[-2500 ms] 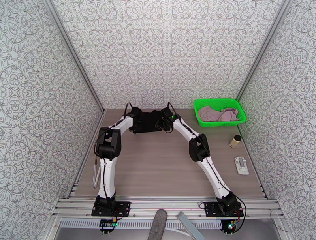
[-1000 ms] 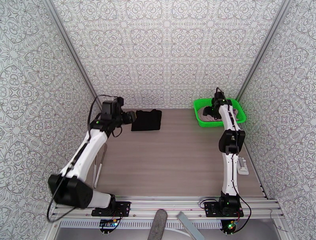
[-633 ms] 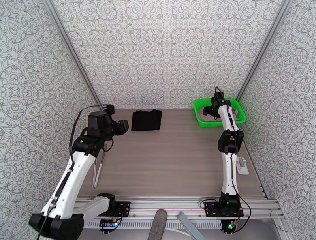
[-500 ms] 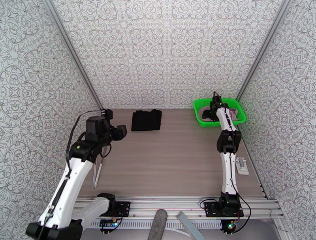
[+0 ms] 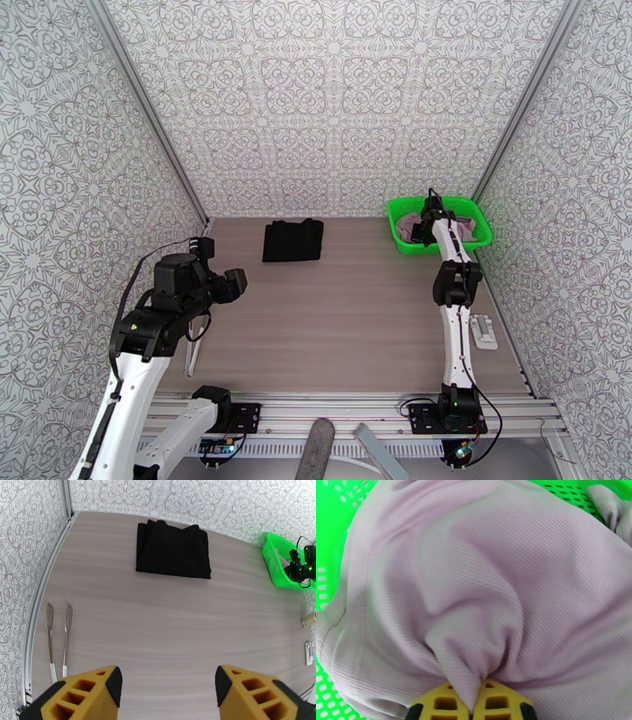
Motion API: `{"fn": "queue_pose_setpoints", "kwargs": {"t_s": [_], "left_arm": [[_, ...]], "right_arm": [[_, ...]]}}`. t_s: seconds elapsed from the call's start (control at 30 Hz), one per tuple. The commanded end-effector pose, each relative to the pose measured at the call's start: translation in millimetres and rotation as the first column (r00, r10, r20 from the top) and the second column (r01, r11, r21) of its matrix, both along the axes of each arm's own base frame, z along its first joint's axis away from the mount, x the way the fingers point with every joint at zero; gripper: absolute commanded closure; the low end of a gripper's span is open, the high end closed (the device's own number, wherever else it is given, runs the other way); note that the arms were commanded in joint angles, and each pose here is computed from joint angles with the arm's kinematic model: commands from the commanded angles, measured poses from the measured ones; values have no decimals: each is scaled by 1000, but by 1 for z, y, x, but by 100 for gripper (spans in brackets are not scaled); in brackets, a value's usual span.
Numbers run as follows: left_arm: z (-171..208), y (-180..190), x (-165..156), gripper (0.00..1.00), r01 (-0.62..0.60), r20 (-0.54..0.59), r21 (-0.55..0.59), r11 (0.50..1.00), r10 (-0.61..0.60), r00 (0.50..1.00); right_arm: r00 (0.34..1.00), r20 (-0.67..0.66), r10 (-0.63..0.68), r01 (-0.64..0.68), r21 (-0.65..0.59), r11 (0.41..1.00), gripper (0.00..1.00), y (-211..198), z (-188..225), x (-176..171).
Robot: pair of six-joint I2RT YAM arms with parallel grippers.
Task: Fold and stack the mixed laundry pile
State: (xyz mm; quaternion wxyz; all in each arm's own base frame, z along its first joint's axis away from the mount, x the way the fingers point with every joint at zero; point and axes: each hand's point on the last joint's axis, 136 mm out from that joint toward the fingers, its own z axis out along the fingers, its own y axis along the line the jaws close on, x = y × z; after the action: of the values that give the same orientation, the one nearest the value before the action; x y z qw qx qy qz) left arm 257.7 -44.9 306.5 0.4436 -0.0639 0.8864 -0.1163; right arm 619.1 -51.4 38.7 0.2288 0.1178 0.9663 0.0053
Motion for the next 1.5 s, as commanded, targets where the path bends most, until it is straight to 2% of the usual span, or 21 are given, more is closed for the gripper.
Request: {"fn": "queue_pose_setpoints", "kwargs": {"t_s": [0.0,0.17,0.37,0.53,0.73,0.83,0.97,1.07,1.3,1.47], "left_arm": [[-1,0,-4,33,-2,-3,-9,1000,2,1000],[2,-2,-4,34,7,15,-19,1000,-6,1000],[1,-5,-3,34,19,36,-37,999,-18,999],[1,-7,-4,34,28,49,-54,998,-25,999],[2,-11,-7,34,40,66,-88,995,-34,997],[4,-14,-8,34,52,71,-107,993,-44,997],[9,-17,-11,34,64,72,-121,991,-56,996],[11,-18,-15,34,73,69,-124,990,-64,996],[12,-29,-22,34,125,65,-160,979,-116,991],[11,-32,-25,35,139,58,-163,977,-131,990]], "right_arm": [[998,68,0,-1,20,1000,100,-3,47,0],[946,323,7,-14,20,1000,100,2,185,-6],[818,576,0,-50,71,996,100,20,321,-56],[714,698,42,-146,90,985,100,45,400,-113],[562,811,160,-402,100,910,100,106,477,-198],[531,823,203,-514,122,849,100,137,489,-230],[535,807,248,-610,167,774,100,178,479,-255],[556,780,289,-649,189,737,100,210,457,-266],[633,689,352,-670,260,695,100,264,385,-278],[625,664,411,-729,307,612,100,318,359,-292]]}}
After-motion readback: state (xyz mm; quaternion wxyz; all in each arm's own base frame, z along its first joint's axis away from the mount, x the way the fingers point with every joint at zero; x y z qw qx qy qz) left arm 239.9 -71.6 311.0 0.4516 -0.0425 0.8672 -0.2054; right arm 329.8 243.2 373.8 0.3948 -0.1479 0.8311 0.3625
